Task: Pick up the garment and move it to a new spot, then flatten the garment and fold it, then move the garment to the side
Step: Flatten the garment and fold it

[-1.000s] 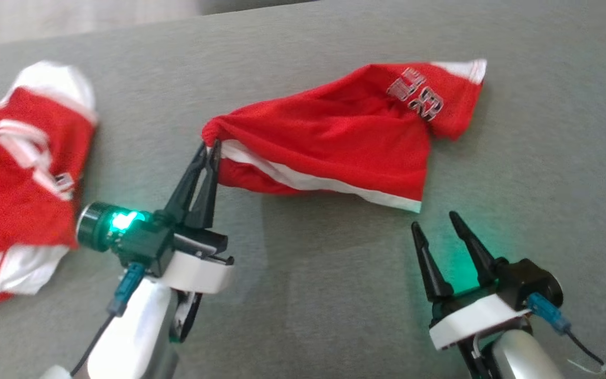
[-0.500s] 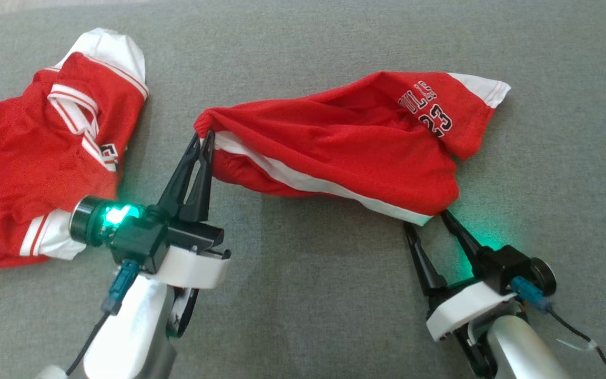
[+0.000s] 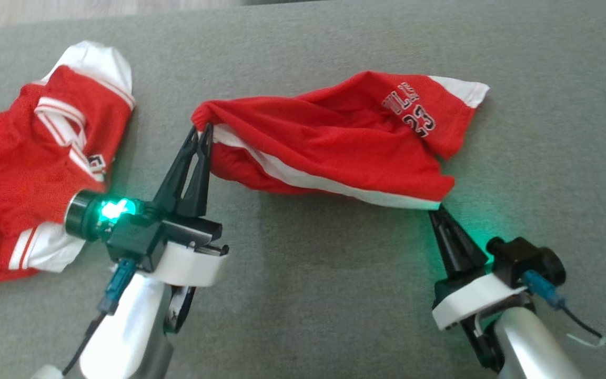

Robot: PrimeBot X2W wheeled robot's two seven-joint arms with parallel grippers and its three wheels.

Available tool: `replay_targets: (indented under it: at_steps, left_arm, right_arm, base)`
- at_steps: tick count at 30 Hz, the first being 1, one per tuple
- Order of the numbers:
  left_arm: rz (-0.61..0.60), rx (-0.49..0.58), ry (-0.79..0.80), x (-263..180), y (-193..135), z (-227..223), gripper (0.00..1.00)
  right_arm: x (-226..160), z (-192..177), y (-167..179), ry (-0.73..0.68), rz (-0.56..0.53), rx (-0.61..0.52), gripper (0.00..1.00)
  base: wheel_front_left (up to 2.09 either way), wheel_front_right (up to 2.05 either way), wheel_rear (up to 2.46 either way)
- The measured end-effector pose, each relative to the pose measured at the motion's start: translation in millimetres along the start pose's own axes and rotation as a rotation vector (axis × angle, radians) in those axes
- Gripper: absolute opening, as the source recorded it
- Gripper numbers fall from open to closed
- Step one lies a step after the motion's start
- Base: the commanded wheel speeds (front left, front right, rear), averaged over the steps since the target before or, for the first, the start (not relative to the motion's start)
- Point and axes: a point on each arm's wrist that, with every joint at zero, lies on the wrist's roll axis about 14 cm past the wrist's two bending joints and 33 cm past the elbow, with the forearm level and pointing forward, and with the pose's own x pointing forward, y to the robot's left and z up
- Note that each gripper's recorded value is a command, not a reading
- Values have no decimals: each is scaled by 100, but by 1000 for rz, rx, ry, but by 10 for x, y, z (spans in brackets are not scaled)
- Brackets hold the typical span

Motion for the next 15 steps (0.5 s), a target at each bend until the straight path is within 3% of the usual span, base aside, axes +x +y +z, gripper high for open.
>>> replay_targets:
  at_steps: [11,15]
  left_arm:
    - [-162,96,-171,267,-239,595,0]
    - [-276,156,-325,540,-477,1222,0]
  right_arm:
    - [-340,997,-767,-291,-250,-135,0]
    - [-558,1580,-1100,-439,-361,-248,0]
  base:
    - [0,0,0]
    - [0,0,0]
